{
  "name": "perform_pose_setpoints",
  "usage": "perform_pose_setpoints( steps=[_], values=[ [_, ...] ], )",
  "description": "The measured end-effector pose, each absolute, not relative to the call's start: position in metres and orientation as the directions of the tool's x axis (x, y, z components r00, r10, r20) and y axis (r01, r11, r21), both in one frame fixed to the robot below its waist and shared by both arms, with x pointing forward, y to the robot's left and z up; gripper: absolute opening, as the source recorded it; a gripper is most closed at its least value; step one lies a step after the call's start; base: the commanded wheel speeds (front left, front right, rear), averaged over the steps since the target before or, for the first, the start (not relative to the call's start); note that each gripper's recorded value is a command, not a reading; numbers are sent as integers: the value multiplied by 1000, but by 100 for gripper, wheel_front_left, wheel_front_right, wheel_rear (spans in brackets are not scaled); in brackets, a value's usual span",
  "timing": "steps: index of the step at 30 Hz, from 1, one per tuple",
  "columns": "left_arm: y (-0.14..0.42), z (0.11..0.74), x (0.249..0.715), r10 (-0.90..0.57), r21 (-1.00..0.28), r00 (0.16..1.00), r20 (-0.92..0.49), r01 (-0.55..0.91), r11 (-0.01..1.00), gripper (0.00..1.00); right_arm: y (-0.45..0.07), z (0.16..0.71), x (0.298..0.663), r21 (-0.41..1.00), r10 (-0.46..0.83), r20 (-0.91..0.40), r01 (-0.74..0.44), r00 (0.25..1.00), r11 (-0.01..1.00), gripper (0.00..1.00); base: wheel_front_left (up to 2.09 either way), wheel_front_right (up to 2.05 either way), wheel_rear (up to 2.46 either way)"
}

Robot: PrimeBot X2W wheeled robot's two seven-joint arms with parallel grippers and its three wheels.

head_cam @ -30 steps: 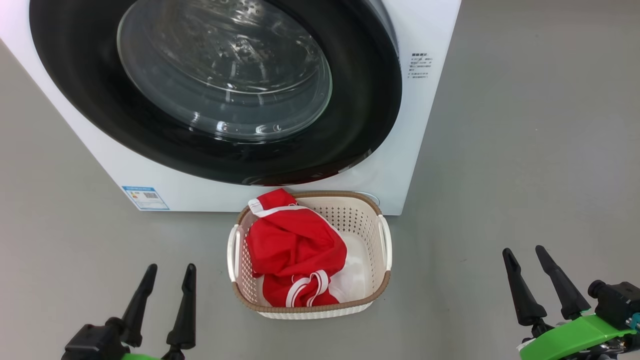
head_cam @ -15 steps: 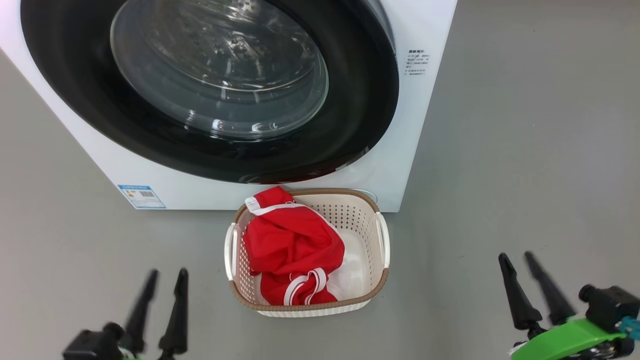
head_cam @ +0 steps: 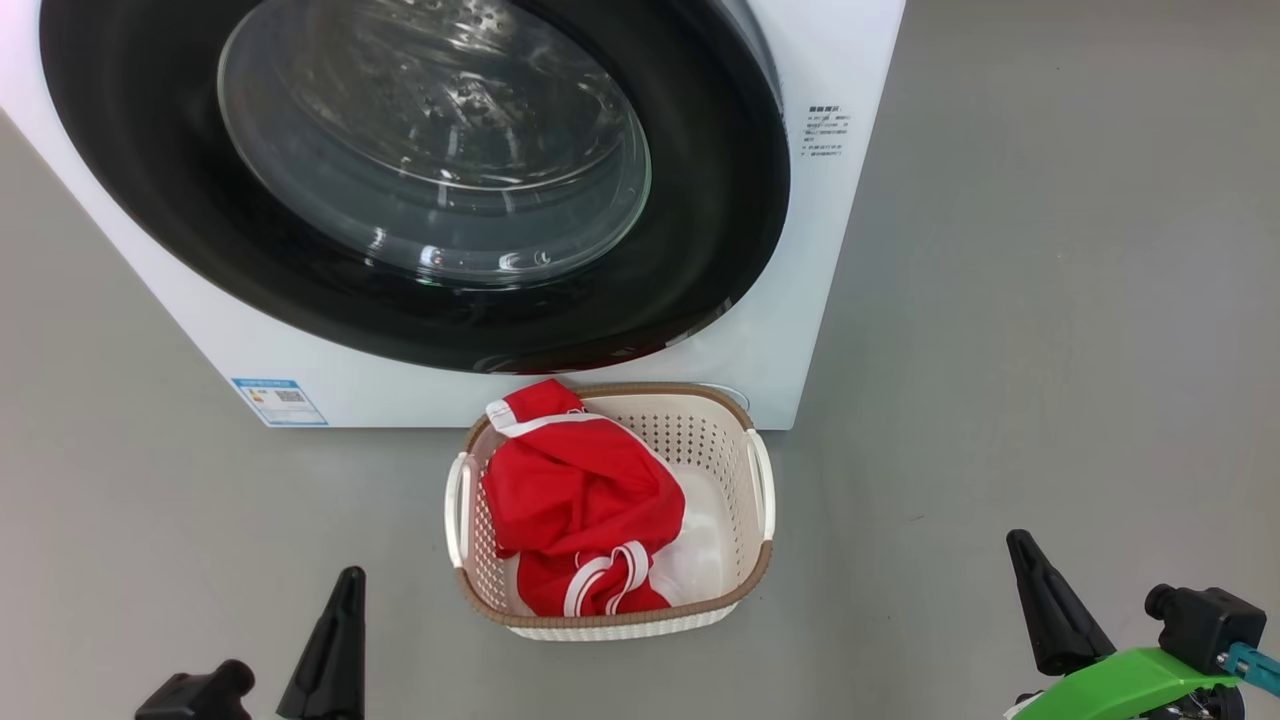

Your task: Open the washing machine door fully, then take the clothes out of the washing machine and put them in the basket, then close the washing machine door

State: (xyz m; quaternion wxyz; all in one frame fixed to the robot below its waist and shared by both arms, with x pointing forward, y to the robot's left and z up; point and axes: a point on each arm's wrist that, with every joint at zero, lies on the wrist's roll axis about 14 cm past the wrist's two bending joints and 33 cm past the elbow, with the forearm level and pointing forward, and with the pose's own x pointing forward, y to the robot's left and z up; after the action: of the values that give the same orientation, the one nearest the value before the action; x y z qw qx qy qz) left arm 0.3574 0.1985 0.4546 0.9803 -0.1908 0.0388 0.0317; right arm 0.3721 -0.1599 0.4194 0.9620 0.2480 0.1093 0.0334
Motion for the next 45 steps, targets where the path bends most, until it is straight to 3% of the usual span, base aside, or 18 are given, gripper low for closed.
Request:
perform_pose_setpoints(
  steps=[45],
  values=[
    [199,454,361,63,-733,989,-136,-144,665,0,-182,431,370,766,23,-208,148,978,626,0,0,0,0]
  ],
)
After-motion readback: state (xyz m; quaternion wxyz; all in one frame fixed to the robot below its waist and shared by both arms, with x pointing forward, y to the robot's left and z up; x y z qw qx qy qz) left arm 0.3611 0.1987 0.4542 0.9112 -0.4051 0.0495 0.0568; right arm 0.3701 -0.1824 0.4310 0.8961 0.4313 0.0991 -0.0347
